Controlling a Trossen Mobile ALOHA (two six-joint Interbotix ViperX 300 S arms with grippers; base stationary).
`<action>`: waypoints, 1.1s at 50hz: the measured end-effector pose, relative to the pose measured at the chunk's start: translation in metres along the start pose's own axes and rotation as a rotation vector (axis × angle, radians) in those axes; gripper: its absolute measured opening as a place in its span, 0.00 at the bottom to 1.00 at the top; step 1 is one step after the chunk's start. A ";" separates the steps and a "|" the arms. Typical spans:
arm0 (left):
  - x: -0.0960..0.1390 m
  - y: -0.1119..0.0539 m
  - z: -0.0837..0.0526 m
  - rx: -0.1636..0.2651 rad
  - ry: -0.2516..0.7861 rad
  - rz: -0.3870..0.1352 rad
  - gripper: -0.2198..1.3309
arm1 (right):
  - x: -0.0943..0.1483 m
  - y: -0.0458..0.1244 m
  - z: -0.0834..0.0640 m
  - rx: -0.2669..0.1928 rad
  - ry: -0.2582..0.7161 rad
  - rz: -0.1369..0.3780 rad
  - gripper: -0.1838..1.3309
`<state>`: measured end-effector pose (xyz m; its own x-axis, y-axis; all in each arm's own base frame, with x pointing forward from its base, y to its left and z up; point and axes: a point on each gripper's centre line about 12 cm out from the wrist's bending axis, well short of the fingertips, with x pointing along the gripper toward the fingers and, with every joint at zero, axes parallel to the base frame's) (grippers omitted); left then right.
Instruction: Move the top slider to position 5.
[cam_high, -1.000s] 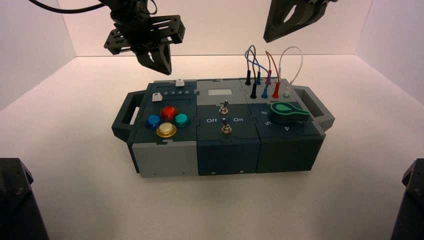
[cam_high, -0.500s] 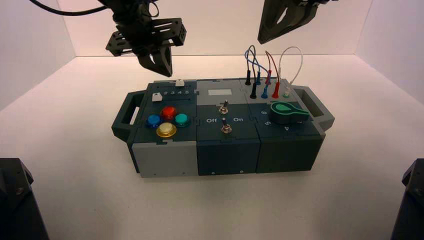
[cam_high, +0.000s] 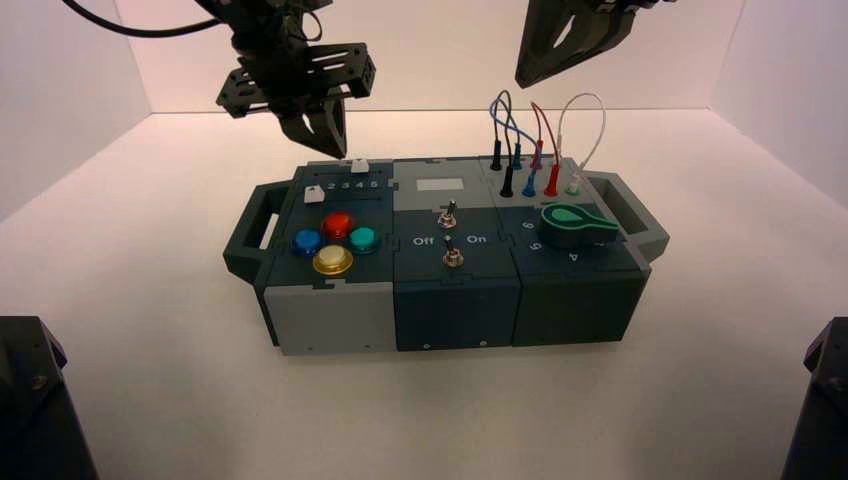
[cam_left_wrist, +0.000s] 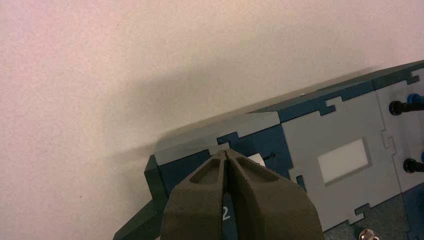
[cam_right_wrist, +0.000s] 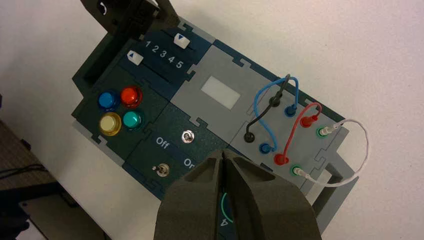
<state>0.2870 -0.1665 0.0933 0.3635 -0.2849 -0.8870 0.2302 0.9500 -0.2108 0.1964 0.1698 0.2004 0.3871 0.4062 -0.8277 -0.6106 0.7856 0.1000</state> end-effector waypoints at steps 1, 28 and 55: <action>0.000 0.000 0.000 -0.003 0.000 0.001 0.04 | 0.000 0.000 0.000 -0.001 0.002 -0.001 0.03; 0.004 0.000 -0.004 -0.024 0.038 -0.002 0.04 | 0.008 0.007 -0.002 -0.021 0.038 0.013 0.03; 0.015 -0.022 0.001 0.018 0.079 -0.026 0.04 | 0.004 0.007 -0.003 -0.021 0.043 0.015 0.03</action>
<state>0.2885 -0.1917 0.0852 0.2846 -0.2978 -0.9112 0.2550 0.9398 -0.2275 0.1914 0.1754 0.1960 0.3482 0.3974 -0.8490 -0.6305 0.7695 0.1016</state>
